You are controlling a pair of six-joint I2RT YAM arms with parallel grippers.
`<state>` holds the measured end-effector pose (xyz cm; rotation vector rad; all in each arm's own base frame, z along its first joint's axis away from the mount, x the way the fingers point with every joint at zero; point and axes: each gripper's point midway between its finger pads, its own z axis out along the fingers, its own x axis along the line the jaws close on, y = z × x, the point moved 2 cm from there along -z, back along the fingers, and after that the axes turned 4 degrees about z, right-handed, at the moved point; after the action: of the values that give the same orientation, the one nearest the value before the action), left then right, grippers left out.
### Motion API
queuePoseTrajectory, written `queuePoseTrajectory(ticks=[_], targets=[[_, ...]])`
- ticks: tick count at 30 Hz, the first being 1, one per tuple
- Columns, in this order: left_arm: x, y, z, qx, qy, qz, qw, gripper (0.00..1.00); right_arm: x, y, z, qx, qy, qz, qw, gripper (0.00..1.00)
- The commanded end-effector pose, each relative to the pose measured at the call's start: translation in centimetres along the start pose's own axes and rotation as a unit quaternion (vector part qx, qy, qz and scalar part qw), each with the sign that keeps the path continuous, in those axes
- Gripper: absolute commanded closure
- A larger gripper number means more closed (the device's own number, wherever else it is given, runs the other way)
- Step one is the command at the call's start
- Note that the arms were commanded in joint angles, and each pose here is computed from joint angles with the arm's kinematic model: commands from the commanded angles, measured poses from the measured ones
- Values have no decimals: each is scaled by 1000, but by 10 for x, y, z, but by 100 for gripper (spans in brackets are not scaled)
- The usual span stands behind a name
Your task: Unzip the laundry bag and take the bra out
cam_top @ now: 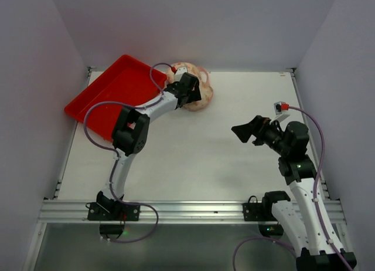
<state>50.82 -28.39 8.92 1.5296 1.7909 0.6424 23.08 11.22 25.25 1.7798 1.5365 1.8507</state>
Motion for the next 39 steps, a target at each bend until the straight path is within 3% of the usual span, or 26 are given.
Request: queuePoseTrajectory(ticks=[1,2,5,6,8,9,10,11,12,13,14,17,18,23,24,27,29,34,39], targets=[[13,30,20,-66,50,-8,997,1,12,0,4,2,50,-7,999,1],[13,24,25,-60,48,0,997,5,10,-4,4,7,51,-6,999,1],[12,-8,41,-25,38,22,999,36,9,-7,5,11,56,-10,998,1],[11,-12,37,-22,34,11,999,59,9,-9,5,13,58,-11,998,1],[14,-47,27,9,28,14,999,77,9,-11,4,16,61,-15,998,1],[5,-35,8,-10,9,-6,1000,90,9,-12,3,16,62,-16,998,1],[5,-43,-2,-5,6,-11,1000,96,9,-12,2,15,61,-18,998,2],[11,-75,-13,22,12,-4,1000,100,6,-16,2,18,60,-16,998,1],[4,-70,-34,16,0,-33,999,100,6,-18,2,17,62,-17,998,1],[2,-79,-46,22,-4,-40,999,100,5,-19,2,15,62,-16,998,1],[8,-113,-59,49,1,-31,998,100,0,-24,3,20,58,-10,998,1],[-6,-142,-108,63,-16,-93,994,91,-7,-37,7,38,54,7,998,1],[2,-157,-124,72,-15,-98,993,80,-9,-40,8,42,52,13,998,1],[-7,-191,-182,93,-57,-123,986,54,-19,-68,15,87,41,47,994,2],[-8,-181,-194,85,-76,-128,985,29,-20,-74,17,97,41,52,993,2],[9,-177,-210,75,-94,-110,987,3,-20,-92,23,117,26,56,991,8],[19,-182,-213,84,-115,-80,987,1,-18,-104,28,127,16,60,990,14],[22,-178,-219,84,-199,-75,974,3,-29,-131,48,157,-24,94,983,19],[18,-173,-212,105,-279,-73,952,7,-47,-139,72,172,-65,111,977,27]])
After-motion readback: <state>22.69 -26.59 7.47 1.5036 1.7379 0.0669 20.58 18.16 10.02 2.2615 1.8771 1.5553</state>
